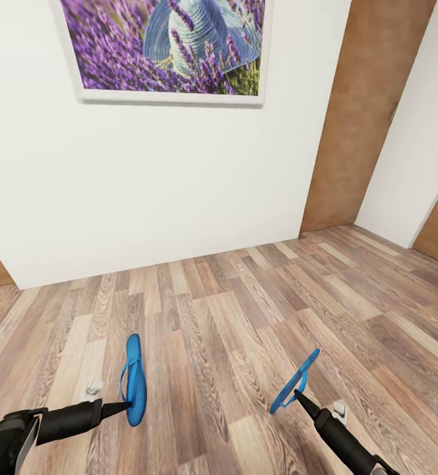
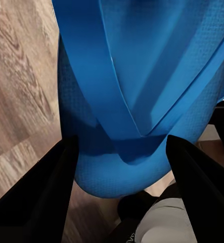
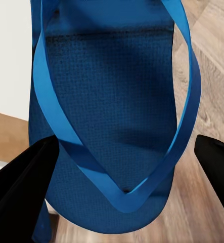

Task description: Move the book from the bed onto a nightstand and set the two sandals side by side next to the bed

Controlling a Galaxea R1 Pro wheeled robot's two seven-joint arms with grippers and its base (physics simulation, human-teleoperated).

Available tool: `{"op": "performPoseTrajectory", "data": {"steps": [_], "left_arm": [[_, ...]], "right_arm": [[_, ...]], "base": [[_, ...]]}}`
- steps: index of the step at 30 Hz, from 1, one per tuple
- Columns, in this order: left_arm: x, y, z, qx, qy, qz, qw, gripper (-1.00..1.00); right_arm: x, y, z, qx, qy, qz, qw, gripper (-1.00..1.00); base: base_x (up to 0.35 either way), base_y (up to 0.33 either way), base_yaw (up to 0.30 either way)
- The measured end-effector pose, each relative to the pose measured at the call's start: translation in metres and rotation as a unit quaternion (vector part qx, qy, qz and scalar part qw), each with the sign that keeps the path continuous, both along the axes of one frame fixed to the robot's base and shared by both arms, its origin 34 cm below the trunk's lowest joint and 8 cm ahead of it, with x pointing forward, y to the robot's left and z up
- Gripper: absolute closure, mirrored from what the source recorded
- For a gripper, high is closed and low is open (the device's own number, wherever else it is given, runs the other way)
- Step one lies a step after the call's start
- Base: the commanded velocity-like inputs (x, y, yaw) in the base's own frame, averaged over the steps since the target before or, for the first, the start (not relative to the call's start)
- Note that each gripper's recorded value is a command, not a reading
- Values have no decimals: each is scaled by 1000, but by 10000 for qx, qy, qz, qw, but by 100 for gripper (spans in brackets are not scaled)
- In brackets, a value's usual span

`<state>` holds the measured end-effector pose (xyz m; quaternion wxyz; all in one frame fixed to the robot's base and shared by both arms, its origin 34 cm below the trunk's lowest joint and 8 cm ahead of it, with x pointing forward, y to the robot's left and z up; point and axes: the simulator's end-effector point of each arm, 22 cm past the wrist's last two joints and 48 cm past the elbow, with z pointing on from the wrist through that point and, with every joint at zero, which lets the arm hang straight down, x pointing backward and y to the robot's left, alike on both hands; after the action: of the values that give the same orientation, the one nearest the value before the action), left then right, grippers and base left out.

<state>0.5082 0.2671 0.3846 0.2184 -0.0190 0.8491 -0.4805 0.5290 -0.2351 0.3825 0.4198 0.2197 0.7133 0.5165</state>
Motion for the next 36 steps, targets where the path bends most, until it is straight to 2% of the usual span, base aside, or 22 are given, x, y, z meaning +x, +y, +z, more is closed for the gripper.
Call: {"op": "performPoseTrajectory", "data": {"steps": [17,27,36], "left_arm": [[7,-1,32,-23,-345,-7,9994,100],[13,-1,55,-25,-345,-7,9994,100],[13,0,55,-23,-340,2,9994,100]], "right_arm": [[7,2,32,-8,-336,27,9994,100],[13,1,55,-3,-333,8,9994,100],[13,1,55,-6,-332,6,9994,100]], "base": [[0,0,0],[0,0,0],[0,0,0]]}}
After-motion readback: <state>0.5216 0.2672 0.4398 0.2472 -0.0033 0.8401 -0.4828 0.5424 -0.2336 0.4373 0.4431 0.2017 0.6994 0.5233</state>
